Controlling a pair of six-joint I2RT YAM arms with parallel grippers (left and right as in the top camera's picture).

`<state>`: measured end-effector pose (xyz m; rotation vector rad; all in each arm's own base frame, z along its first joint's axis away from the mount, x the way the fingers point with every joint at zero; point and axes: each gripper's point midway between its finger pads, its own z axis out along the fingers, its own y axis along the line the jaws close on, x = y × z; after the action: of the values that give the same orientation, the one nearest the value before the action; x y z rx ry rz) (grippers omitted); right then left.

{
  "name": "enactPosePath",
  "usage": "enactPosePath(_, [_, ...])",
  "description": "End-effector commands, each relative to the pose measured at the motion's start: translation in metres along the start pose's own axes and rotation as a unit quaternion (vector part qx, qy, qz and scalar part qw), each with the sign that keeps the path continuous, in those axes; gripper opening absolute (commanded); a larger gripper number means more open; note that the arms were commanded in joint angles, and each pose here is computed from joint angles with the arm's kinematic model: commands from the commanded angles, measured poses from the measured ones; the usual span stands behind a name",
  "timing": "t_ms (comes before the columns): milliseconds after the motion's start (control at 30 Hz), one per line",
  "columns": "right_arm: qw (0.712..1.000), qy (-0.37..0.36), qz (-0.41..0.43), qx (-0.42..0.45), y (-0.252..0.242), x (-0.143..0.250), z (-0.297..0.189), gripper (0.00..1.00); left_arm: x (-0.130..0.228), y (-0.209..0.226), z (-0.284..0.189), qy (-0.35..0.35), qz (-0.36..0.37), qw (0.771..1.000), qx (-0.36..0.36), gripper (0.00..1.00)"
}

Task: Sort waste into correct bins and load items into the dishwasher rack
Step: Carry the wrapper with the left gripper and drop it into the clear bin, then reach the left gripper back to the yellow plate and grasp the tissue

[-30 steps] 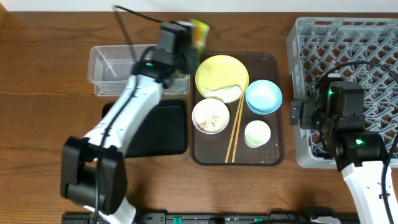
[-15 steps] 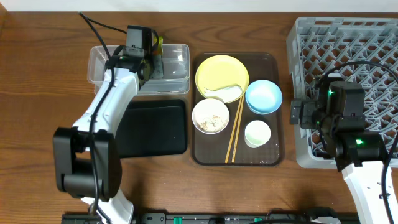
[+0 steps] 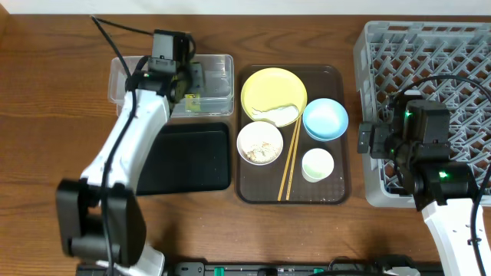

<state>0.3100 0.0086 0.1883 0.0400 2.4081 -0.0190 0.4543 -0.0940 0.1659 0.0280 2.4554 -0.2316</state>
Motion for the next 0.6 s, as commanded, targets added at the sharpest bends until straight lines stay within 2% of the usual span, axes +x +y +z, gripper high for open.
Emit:
enactPosePath(0, [1.0,-0.014,0.009,0.007,-0.004,-0.01,-0.006,0.99,0.012,-0.074,-0.012,0.012,0.07,0.99,0.12,0.52])
enactPosePath(200, [1.0,-0.014,0.009,0.007,-0.004,-0.01,-0.006,0.99,0.056,-0.138,0.009,0.047,0.208,0.963,0.166,0.53])
enactPosePath(333, [1.0,-0.014,0.009,0.007,-0.004,-0.01,-0.006,0.99,0.092,-0.172,0.036,0.071,0.286,0.936,0.19,0.63])
enactPosePath(467, [1.0,-0.014,0.009,0.007,-0.004,-0.01,-0.006,0.99,0.116,-0.191,0.066,0.081,0.311,0.925,0.202,0.67])
enactPosePath(567, [1.0,-0.014,0.009,0.007,-0.004,-0.01,-0.006,0.99,0.127,-0.191,0.093,0.084,0.318,0.926,0.186,0.66])
